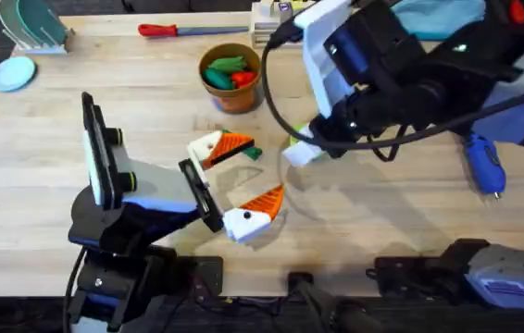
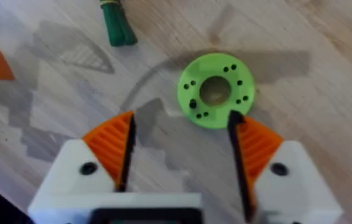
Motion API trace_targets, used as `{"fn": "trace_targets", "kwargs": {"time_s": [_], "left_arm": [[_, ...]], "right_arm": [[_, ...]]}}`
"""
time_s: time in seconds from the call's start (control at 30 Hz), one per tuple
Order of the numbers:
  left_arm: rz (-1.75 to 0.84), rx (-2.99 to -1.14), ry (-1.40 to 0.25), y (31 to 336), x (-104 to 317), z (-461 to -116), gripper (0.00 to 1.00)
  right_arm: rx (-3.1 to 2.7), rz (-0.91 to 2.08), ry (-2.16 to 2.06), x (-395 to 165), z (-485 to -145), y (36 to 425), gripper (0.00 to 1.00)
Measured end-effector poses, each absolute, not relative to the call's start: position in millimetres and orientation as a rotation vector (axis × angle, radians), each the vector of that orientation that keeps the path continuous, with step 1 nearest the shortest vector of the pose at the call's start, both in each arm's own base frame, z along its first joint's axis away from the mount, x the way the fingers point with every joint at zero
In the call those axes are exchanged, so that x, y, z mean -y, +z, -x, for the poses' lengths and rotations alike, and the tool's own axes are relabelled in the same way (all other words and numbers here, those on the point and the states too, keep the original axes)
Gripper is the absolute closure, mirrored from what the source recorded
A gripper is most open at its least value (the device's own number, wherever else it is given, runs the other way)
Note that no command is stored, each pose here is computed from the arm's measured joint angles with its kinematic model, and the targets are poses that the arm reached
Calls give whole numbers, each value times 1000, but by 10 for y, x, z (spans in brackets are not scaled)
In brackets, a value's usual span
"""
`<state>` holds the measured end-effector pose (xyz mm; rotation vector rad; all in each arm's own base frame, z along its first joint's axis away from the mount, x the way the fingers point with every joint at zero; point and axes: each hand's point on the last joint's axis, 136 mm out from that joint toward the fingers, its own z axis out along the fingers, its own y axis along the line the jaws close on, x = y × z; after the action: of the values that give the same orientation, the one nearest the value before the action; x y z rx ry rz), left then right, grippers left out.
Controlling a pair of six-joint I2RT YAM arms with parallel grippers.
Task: Pick up the gripper from the table and insert it into the empty holder that is missing its gripper. Then pick up a screw, insert it into the mounting hole, and use the screwdriver to tighten it. Finally, clean up the table by picking up the vegetable and placing it into the bucket.
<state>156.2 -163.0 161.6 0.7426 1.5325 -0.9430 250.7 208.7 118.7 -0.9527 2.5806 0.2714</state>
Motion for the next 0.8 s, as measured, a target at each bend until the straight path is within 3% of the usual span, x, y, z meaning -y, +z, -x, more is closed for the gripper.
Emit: {"fn": "trace_targets", "kwargs": {"time_s": [0.1, 0.23, 0.33, 0.5, 0.8], "left_arm": [[-743, -1533, -943, 1616, 1630, -1562, 8], [-743, -1533, -943, 1616, 1630, -1562, 8], [-743, -1533, -943, 1616, 1630, -1562, 9], [-743, -1533, -943, 1616, 1630, -1562, 8], [-743, -1533, -943, 1616, 1630, -1562, 8]], "right_arm": [[-2601, 986, 242, -2094, -2465, 1110, 325], [-2623, 1025, 203, -2126, -2439, 986, 423], [-2650, 1052, 160, -2120, -2434, 860, 443], [-2670, 1061, 105, -2112, -2497, 701, 559], [-2667, 1051, 19, -2069, -2602, 595, 616]]}}
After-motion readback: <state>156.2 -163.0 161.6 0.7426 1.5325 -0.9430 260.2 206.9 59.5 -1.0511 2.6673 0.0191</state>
